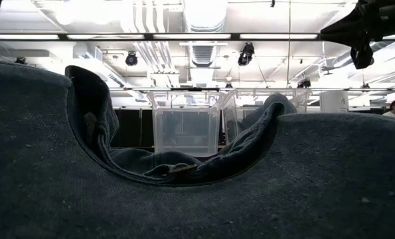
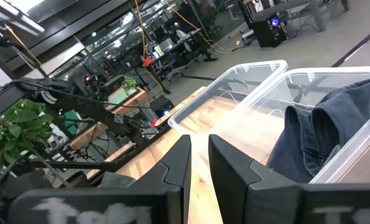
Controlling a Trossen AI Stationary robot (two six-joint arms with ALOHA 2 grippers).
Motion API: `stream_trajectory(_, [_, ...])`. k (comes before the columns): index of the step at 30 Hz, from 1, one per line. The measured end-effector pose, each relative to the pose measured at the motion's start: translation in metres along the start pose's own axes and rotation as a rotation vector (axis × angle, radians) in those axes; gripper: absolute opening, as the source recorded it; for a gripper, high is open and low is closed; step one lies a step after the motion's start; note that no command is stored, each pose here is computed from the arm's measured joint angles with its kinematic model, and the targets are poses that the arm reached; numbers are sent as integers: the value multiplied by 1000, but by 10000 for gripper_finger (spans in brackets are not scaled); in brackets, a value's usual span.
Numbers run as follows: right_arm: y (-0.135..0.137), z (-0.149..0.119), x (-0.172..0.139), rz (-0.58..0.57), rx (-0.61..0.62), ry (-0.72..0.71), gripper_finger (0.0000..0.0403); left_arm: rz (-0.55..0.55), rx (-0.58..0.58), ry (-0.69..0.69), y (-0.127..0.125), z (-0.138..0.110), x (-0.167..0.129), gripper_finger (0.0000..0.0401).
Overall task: Pick & Place hat
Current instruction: Put the blue cap into the right transparent bin
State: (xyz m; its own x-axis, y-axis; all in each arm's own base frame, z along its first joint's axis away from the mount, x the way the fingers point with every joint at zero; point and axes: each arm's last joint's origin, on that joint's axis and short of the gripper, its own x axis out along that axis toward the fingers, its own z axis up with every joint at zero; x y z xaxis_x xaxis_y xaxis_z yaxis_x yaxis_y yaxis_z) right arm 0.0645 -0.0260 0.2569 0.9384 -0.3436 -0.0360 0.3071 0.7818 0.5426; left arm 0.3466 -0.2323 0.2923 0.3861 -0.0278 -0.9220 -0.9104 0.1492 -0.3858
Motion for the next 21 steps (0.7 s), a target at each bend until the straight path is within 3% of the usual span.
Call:
stream_trajectory(6, [0, 0, 0, 2, -5, 0, 52, 0, -6, 11, 7, -12, 4, 55])
stream_trajectory(21, [0, 0, 0, 1, -8, 0, 52, 5, 31, 4, 9, -13, 7, 55])
